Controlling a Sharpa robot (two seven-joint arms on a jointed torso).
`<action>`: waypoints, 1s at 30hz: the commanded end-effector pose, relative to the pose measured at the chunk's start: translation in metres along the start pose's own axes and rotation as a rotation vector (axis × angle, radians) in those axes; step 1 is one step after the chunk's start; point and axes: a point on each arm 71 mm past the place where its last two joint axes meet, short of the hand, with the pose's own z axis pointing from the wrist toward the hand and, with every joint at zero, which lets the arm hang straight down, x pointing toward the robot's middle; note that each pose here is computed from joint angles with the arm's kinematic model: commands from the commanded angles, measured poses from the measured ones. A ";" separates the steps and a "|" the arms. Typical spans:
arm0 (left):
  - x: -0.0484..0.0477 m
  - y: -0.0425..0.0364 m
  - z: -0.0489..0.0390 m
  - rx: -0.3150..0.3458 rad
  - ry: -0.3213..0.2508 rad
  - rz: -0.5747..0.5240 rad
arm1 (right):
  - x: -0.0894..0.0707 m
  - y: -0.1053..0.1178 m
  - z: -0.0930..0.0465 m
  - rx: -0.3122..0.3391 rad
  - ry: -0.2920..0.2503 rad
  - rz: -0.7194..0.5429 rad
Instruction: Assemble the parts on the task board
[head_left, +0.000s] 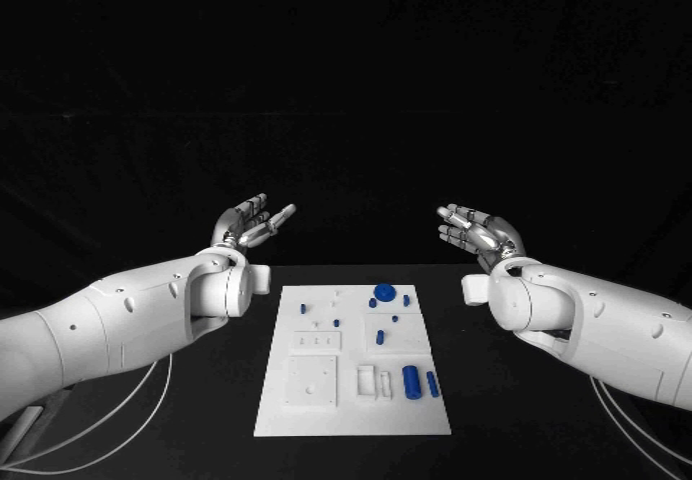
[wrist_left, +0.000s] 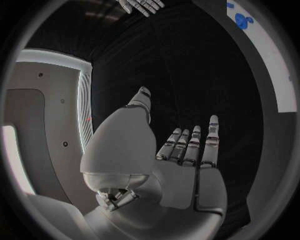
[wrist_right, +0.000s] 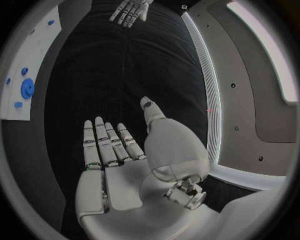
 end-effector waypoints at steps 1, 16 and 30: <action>-0.0004 -0.0044 0.0127 -0.041 0.098 -0.026 | 0.003 -0.002 0.006 0.067 0.208 -0.032; -0.0166 -0.0149 0.0258 -0.017 0.088 0.010 | -0.010 0.003 0.024 -0.016 0.251 -0.391; -0.0179 -0.0177 0.0079 0.002 0.161 0.001 | 0.013 0.006 0.029 -0.204 0.354 -0.927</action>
